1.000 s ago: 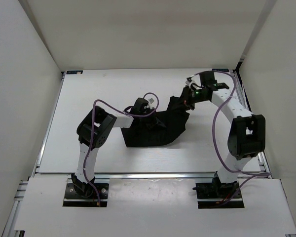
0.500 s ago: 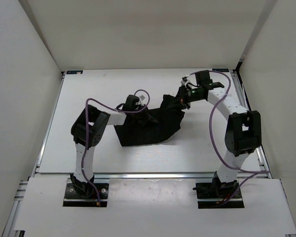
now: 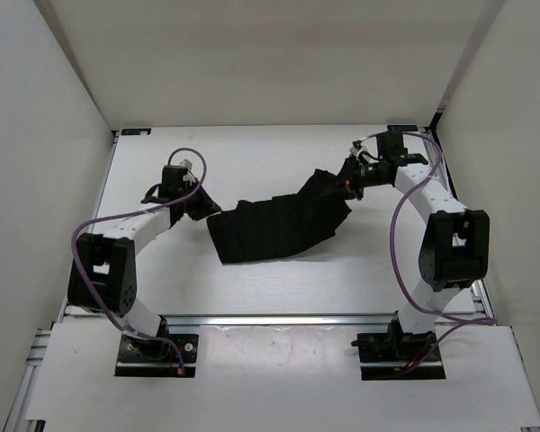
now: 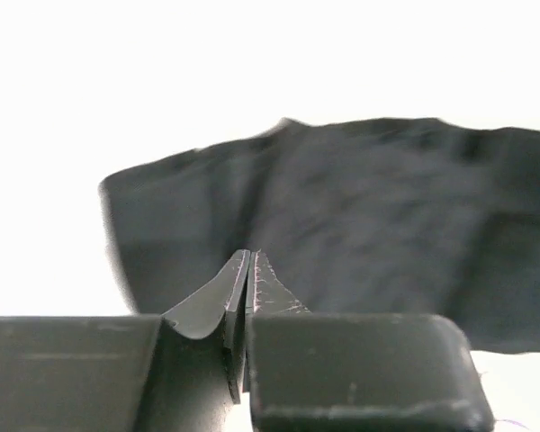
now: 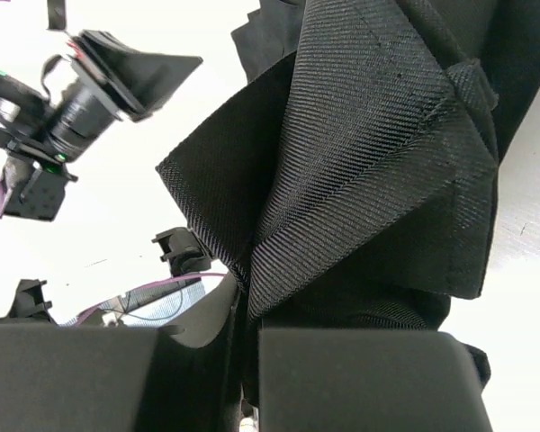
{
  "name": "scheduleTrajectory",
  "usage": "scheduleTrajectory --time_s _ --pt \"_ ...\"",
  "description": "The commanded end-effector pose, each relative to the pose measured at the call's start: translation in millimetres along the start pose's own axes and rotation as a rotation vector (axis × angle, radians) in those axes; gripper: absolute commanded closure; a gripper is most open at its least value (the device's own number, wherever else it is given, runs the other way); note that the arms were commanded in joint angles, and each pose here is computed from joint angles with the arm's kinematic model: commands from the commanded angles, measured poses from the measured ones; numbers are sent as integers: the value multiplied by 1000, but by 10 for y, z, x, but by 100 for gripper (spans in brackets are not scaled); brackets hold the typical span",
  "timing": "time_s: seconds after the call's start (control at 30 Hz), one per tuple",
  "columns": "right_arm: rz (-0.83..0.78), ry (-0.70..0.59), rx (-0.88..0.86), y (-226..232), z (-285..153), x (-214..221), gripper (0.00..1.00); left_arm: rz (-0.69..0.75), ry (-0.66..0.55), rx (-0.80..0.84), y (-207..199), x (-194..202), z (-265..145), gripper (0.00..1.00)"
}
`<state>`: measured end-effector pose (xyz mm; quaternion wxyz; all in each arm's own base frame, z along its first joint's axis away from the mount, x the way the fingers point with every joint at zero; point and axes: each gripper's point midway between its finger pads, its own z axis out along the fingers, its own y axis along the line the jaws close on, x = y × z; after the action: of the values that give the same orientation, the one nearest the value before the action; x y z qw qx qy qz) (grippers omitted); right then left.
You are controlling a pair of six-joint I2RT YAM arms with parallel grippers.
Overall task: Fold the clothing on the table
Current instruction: Fold the skirt
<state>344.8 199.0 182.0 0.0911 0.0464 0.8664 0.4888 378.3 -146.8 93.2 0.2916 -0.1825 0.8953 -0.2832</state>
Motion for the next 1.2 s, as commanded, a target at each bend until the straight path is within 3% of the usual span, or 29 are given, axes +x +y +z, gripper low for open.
scheduleTrajectory --time_s 0.0,0.33,0.67,0.93,1.17 --pt "-44 -24 -18 155 -126 -6 100 91 68 -245 596 396 -159 88" --pt "-85 -18 21 257 -119 7 99 173 156 -367 871 865 4 89" --pt "-140 71 9 530 350 123 100 214 304 -186 311 1449 361 89" --pt "-149 149 52 544 895 148 100 207 292 -137 201 1457 337 89" --pt "-136 233 45 447 1454 358 99 183 277 -140 351 1448 223 90"
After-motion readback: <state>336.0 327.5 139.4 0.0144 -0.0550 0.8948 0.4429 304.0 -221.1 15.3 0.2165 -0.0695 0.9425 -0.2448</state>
